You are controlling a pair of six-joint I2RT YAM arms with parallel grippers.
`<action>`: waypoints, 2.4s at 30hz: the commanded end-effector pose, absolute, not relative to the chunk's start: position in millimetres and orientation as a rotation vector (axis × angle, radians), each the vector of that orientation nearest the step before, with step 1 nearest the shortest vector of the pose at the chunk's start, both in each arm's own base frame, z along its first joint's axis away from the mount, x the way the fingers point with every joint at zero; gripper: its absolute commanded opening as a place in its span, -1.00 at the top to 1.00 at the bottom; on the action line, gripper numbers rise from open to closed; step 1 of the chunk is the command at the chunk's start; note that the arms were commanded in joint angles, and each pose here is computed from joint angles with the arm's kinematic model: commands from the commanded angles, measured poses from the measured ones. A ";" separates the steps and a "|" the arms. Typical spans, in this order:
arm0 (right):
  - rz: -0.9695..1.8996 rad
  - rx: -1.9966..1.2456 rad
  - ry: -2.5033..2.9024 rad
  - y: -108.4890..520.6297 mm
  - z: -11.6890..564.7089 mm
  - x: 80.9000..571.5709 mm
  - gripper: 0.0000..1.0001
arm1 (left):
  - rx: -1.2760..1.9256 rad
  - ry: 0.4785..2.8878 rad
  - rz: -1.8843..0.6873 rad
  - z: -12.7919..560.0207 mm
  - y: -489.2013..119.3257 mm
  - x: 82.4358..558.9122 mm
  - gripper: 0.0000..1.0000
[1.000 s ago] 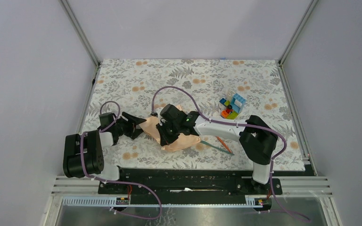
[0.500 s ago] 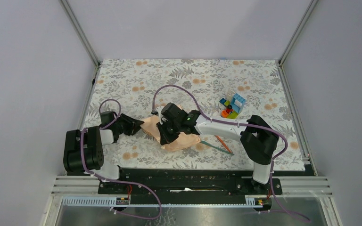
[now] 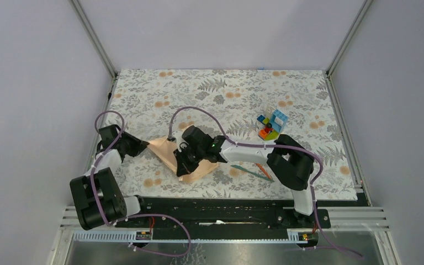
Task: Fold the napkin into a case and place the utensils inside
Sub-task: Pick up the lower triangle-folded napkin from the center of the board, then fold the lower triangle-folded napkin at the center of the board.
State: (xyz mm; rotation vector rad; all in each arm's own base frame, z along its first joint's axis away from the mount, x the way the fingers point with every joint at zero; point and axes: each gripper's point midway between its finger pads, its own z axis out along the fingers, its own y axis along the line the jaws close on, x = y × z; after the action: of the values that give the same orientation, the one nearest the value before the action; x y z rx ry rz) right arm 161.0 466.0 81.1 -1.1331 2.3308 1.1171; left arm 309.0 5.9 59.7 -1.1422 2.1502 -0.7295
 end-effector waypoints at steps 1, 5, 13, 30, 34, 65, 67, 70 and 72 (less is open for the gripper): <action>1.331 -1.187 2.302 483.6 82.4 127.2 1.00 | -1.116 2.160 -0.480 71.2 40.7 297.5 0.76; 1.436 -1.092 2.323 487.8 82.5 123.4 1.00 | -1.100 2.141 -0.426 86.6 44.8 292.3 0.78; 1.742 -0.666 2.478 459.4 75.6 142.3 1.00 | -0.982 2.182 -0.218 113.4 15.0 309.9 0.93; 1.550 -0.563 2.617 408.8 41.9 149.6 1.00 | -0.694 2.364 -0.046 90.5 -101.5 371.5 0.91; 1.498 -0.563 2.626 402.3 38.8 149.7 1.00 | -0.642 2.390 -0.051 83.8 -124.9 378.2 0.92; 0.870 -0.827 2.412 363.2 48.9 209.6 -0.58 | -0.543 2.507 -0.124 42.3 -168.8 387.3 0.94; 0.863 -0.839 2.408 369.1 45.0 213.5 -0.61 | -0.541 2.509 -0.123 42.6 -168.6 386.6 0.94; 0.810 -0.831 2.390 369.8 40.1 220.4 -0.61 | -0.539 2.502 -0.116 45.7 -166.7 386.1 0.94; 0.780 -0.821 2.398 369.3 36.7 224.3 -0.49 | -0.539 2.502 -0.115 45.6 -166.3 385.9 0.93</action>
State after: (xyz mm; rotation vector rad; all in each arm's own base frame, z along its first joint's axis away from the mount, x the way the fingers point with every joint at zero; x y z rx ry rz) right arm 208.0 365.0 34.6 -0.8077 2.4476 0.8754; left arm 372.5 -163.0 28.4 -0.5414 2.5593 -0.0724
